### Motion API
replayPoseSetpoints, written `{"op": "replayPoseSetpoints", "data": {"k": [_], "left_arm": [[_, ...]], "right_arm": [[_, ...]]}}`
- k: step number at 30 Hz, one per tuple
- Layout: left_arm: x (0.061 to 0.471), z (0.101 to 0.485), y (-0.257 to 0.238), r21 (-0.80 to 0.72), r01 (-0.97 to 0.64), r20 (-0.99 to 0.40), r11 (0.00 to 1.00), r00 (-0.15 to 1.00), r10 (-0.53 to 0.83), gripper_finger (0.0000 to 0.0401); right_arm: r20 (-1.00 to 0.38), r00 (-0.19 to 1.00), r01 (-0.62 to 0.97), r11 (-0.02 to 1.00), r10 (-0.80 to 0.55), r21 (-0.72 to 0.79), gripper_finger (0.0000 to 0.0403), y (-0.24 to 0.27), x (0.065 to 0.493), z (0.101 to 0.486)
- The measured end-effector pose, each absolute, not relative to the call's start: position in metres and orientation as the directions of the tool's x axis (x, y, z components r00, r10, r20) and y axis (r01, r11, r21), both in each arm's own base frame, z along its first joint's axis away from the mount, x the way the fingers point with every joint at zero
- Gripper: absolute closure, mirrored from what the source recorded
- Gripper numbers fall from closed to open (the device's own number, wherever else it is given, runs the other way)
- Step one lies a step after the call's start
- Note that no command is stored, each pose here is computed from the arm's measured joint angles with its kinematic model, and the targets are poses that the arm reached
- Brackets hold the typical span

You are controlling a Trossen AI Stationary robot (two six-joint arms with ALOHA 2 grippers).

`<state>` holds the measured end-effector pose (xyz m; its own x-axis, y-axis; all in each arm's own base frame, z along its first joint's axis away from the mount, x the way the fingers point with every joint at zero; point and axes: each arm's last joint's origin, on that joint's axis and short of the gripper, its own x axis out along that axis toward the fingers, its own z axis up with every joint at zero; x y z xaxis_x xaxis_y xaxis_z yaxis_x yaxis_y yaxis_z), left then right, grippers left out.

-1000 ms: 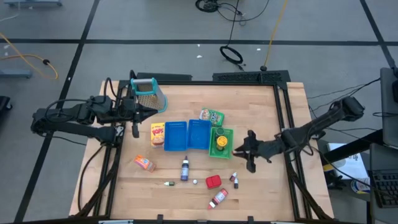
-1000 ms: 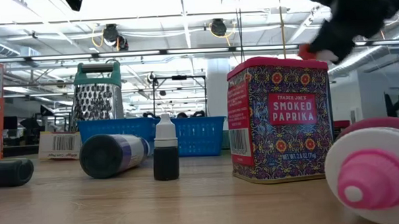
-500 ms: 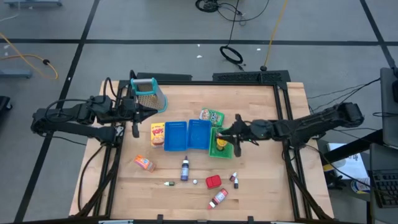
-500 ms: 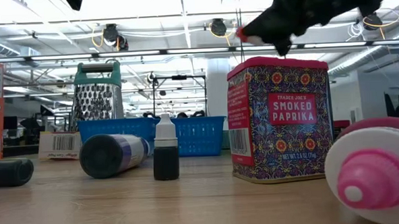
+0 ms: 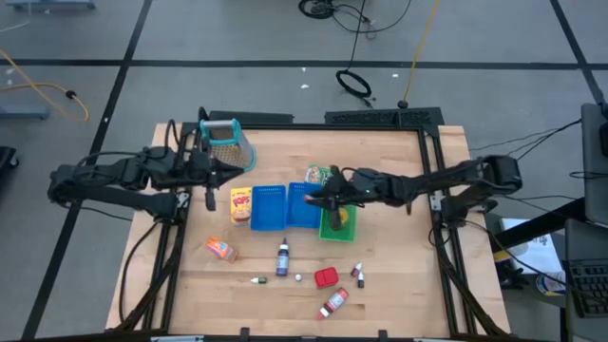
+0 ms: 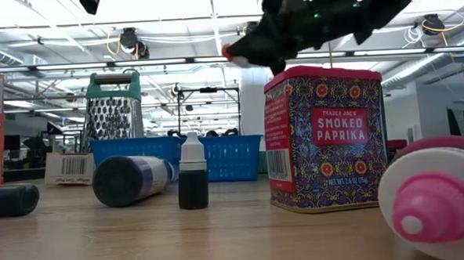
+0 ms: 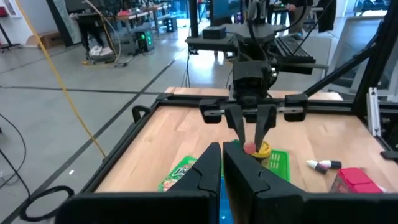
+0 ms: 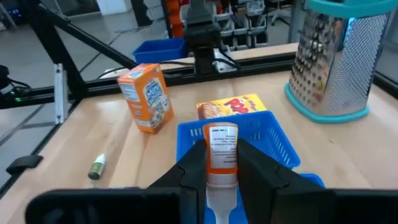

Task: Pick & Place Kitchen Items
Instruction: Put the small yellow food coloring bottle into the right blue bin

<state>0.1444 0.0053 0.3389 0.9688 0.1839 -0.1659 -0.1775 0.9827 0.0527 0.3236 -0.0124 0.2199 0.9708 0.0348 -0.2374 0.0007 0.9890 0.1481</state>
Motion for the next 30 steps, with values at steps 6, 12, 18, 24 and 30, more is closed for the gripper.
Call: {"op": "replayPoseSetpoints", "data": {"k": [6, 12, 18, 24, 30], "left_arm": [[0.155, 0.333, 0.005, 0.063, -0.174, -0.21, 0.983, 0.96, 0.183, 0.038], [0.159, 0.332, 0.005, 0.077, -0.171, -0.209, 0.982, 0.961, 0.184, 0.038], [0.16, 0.332, 0.005, 0.092, -0.168, -0.21, 0.982, 0.96, 0.184, 0.038], [0.16, 0.332, 0.005, 0.088, -0.169, -0.208, 0.982, 0.961, 0.184, 0.038], [0.16, 0.332, 0.005, 0.085, -0.169, -0.208, 0.982, 0.961, 0.183, 0.038]], "right_arm": [[-0.293, 0.956, 0.057, 0.986, -0.007, 0.16, 0.0347, -0.028, 0.337, 0.202], [-0.358, 0.933, 0.105, 0.972, -0.023, 0.21, 0.0346, -0.036, 0.343, 0.179], [-0.375, 0.927, 0.102, 0.97, -0.013, 0.219, 0.0347, -0.034, 0.347, 0.167], [-0.376, 0.926, 0.096, 0.97, -0.004, 0.225, 0.0342, -0.033, 0.348, 0.165], [-0.374, 0.927, 0.077, 0.972, 0.012, 0.221, 0.034, -0.033, 0.348, 0.165]]}}
